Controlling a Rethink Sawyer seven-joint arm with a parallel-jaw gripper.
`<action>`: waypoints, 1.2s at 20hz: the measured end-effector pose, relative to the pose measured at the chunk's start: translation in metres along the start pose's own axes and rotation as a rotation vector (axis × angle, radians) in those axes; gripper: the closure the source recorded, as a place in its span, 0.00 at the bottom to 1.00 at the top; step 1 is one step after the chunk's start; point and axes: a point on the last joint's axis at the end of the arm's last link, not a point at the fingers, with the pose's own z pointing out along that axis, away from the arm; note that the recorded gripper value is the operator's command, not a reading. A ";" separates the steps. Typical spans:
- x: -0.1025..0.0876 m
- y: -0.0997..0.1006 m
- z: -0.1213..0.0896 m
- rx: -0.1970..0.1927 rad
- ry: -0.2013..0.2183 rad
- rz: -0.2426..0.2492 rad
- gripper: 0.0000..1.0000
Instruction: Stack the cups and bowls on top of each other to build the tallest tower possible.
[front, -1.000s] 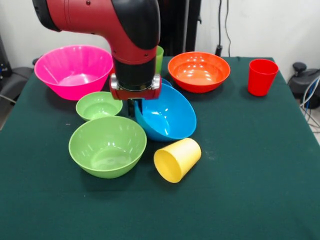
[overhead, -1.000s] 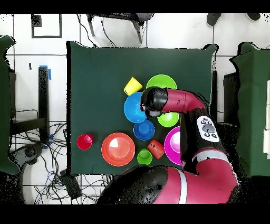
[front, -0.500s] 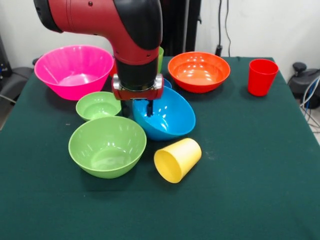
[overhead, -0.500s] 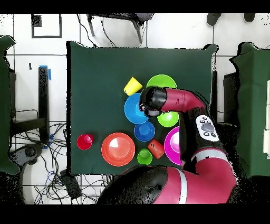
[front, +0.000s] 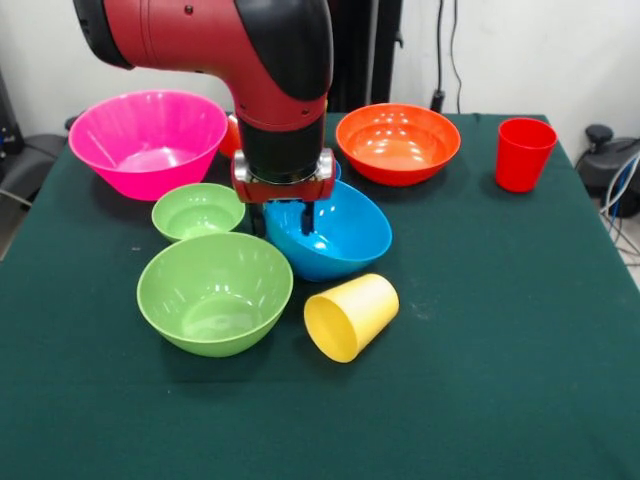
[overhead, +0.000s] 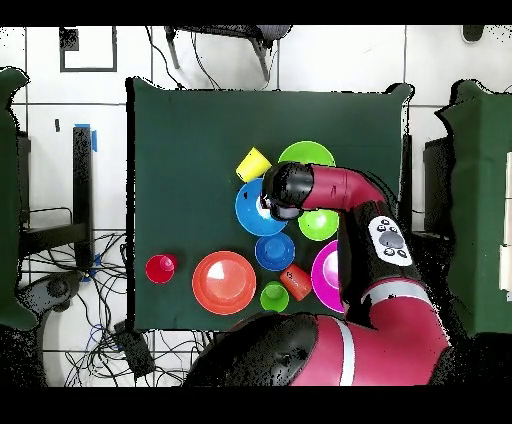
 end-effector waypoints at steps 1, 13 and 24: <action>0.000 0.000 0.000 -0.001 0.000 0.000 0.00; -0.010 0.014 -0.003 -0.041 0.090 -0.016 0.00; -0.049 0.027 -0.009 -0.076 0.088 -0.023 0.00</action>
